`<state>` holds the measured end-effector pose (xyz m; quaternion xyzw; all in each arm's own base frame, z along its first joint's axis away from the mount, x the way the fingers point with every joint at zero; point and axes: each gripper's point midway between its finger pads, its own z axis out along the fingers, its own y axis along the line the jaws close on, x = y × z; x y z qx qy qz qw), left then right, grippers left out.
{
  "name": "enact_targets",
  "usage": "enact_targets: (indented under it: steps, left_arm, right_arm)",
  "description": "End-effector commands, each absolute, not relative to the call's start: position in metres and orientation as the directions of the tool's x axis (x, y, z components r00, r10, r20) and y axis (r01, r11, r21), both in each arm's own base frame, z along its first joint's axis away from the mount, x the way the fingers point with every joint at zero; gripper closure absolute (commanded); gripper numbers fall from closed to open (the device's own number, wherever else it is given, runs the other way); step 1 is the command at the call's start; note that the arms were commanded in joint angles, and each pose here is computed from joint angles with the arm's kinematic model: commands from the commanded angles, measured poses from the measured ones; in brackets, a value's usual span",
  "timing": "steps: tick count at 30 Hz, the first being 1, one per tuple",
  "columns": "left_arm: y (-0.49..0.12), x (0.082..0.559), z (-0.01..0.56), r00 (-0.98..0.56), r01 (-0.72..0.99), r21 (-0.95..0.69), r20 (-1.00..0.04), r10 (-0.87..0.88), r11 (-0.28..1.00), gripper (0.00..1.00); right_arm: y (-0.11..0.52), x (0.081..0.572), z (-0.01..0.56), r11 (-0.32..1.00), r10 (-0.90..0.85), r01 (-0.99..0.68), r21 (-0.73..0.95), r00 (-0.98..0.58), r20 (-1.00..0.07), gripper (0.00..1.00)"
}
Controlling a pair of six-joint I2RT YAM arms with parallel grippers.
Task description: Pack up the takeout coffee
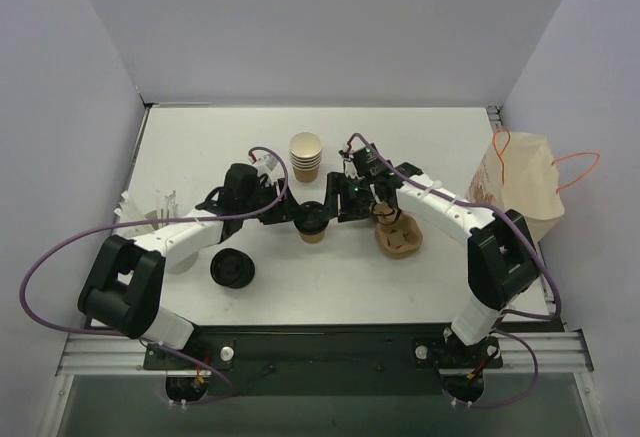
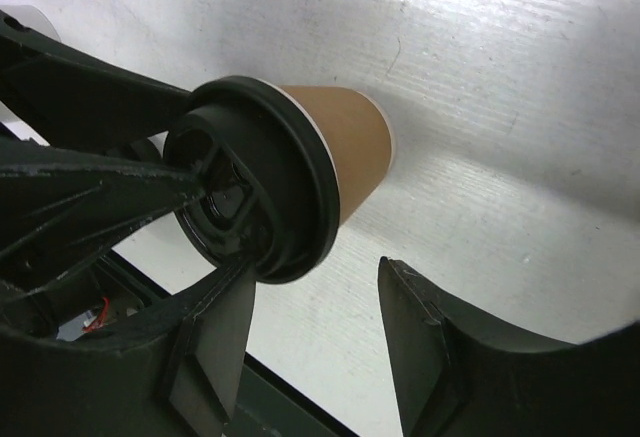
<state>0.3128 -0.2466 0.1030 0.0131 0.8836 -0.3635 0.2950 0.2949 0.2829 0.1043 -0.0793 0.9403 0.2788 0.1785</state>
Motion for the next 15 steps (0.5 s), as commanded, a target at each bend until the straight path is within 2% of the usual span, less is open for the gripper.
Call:
enact_targets:
  steps: [1,10,15]
  left_arm:
    - [-0.232,0.319,0.086,-0.820,0.200,-0.569,-0.543,-0.181,0.798,0.39]
    - [-0.233,0.319,0.087,-0.819,0.204,-0.568,-0.545,-0.180,0.797,0.39]
    - [-0.235,0.317,0.088,-0.818,0.207,-0.569,-0.547,-0.179,0.796,0.39]
  right_arm:
    - [0.271,0.281,0.114,0.827,-0.072,-0.264,0.496,-0.925,-0.374,0.49]
    - [0.270,0.282,0.106,0.828,-0.057,-0.247,0.504,-0.930,-0.362,0.63]
    - [0.273,0.285,0.103,0.824,-0.045,-0.239,0.514,-0.931,-0.362,0.65]
